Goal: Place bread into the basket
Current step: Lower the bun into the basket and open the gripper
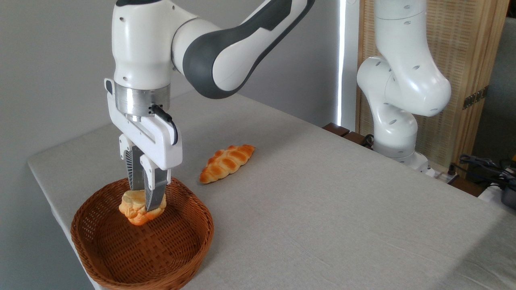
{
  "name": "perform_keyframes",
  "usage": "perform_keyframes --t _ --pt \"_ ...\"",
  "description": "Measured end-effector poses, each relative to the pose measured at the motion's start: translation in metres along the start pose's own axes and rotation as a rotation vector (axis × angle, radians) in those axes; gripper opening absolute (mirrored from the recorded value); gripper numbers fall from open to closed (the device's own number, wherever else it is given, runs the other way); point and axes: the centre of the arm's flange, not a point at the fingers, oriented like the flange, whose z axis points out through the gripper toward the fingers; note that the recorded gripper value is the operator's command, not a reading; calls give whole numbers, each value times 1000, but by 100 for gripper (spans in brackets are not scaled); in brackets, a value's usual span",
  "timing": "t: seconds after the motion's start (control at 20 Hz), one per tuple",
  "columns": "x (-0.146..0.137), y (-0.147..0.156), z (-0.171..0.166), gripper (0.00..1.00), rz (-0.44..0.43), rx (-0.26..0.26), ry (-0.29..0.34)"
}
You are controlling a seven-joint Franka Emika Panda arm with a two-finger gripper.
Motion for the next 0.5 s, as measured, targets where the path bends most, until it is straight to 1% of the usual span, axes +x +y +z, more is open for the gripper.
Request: perform_keyframes --t 0.5 --pt "3 -5 -6 100 -2 20 26"
